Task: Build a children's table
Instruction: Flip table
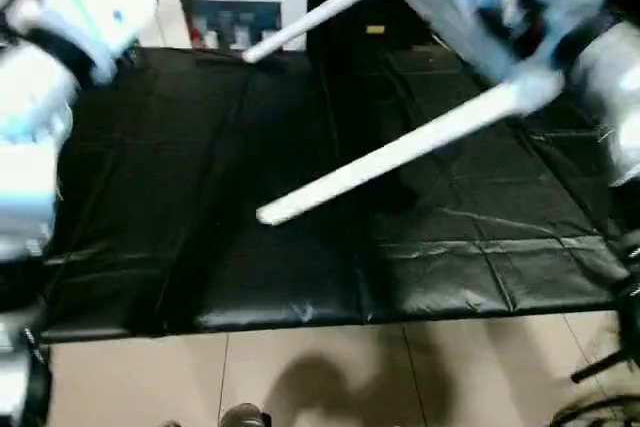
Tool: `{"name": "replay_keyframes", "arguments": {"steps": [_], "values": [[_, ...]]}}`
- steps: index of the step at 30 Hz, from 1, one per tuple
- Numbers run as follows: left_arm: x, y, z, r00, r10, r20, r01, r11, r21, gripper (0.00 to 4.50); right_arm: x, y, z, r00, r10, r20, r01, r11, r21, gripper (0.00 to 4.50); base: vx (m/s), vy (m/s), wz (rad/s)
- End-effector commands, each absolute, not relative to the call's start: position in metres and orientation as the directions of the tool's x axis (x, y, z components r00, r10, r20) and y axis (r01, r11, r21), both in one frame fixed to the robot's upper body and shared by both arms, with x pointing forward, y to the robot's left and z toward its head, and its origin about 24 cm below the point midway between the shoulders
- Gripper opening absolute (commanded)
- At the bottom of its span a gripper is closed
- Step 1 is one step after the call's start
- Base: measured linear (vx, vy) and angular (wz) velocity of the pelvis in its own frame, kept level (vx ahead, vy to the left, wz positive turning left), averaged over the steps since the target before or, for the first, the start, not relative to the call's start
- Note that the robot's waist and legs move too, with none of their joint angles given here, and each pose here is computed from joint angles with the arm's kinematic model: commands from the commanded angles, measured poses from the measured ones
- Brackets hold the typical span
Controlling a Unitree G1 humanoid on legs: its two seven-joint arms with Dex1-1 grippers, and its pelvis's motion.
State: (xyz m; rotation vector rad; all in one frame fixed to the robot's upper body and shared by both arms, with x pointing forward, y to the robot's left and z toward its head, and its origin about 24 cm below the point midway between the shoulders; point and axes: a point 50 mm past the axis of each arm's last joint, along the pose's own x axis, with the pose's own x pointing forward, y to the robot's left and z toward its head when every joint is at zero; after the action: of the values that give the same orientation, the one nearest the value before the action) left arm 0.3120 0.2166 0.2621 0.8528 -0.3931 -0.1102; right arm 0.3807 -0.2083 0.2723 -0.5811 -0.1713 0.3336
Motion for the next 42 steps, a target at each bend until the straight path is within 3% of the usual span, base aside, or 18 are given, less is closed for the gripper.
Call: {"name": "replay_keyframes", "arguments": {"steps": [1, 3, 4, 10, 23, 30, 33, 36, 39, 40, 41, 42], "values": [[0.326, 0.206, 0.215, 0.960, -0.266, 0.089, 0.126, 0.693, 0.710, 1.61, 0.364, -0.147, 0.288, 0.711, 0.703, -0.002, -0.534, 0.538, -0.652, 1.94, 0.000, 0.000, 0.00], [0.325, 0.205, 0.214, 0.961, -0.261, 0.087, 0.124, 0.692, 0.711, 1.57, 0.363, -0.146, 0.285, 0.690, 0.723, -0.026, -0.568, 0.519, -0.639, 1.94, 0.000, 0.000, 0.00], [0.324, 0.205, 0.214, 0.962, -0.260, 0.087, 0.123, 0.692, 0.711, 1.55, 0.363, -0.145, 0.284, 0.685, 0.728, -0.031, -0.576, 0.515, -0.635, 2.50, 0.000, 0.000, 0.00], [0.322, 0.204, 0.217, 0.968, -0.236, 0.090, 0.107, 0.707, 0.699, 1.54, 0.364, -0.143, 0.283, 0.672, 0.740, -0.030, -0.595, 0.516, -0.616, 3.16, 0.000, 0.000, 0.00], [0.321, 0.202, 0.208, 0.983, -0.178, 0.031, 0.115, 0.748, 0.654, 1.54, 0.360, -0.134, 0.280, 0.619, 0.786, 0.010, -0.604, 0.483, -0.634, 4.33, 0.000, 0.000, 0.00], [0.321, 0.205, 0.200, 0.992, -0.129, -0.006, 0.104, 0.769, 0.631, 1.54, 0.353, -0.129, 0.282, 0.558, 0.829, 0.025, -0.602, 0.426, -0.676, 4.50, 0.000, 0.000, 0.00], [0.319, 0.208, 0.195, 0.995, -0.097, -0.023, 0.091, 0.780, 0.619, 1.54, 0.338, -0.122, 0.301, 0.450, 0.882, 0.144, -0.589, 0.414, -0.694, 4.50, 0.000, 0.000, 0.00], [0.319, 0.211, 0.192, 0.996, -0.085, -0.036, 0.089, 0.783, 0.616, 1.54, 0.324, -0.116, 0.305, 0.358, 0.918, 0.172, -0.632, 0.374, -0.679, 4.50, 0.000, 0.000, 0.00], [0.318, 0.213, 0.189, 0.996, -0.076, -0.047, 0.089, 0.784, 0.615, 1.52, 0.310, -0.108, 0.293, 0.277, 0.948, 0.159, -0.731, 0.315, -0.605, 4.50, 0.000, 0.000, 0.00], [0.318, 0.214, 0.190, 0.995, -0.086, -0.043, 0.094, 0.776, 0.623, 1.51, 0.309, -0.104, 0.268, 0.301, 0.946, 0.118, -0.803, 0.318, -0.504, 4.50, 0.000, 0.000, 0.00], [0.318, 0.214, 0.190, 0.995, -0.086, -0.043, 0.094, 0.776, 0.623, 1.51, 0.309, -0.104, 0.268, 0.301, 0.946, 0.118, -0.803, 0.318, -0.504, 4.50, 0.000, 0.000, 0.00], [0.318, 0.214, 0.190, 0.995, -0.094, -0.039, 0.097, 0.772, 0.628, 1.51, 0.309, -0.103, 0.253, 0.326, 0.941, 0.091, -0.829, 0.331, -0.451, 4.50, 0.000, 0.000, 0.00]]}}
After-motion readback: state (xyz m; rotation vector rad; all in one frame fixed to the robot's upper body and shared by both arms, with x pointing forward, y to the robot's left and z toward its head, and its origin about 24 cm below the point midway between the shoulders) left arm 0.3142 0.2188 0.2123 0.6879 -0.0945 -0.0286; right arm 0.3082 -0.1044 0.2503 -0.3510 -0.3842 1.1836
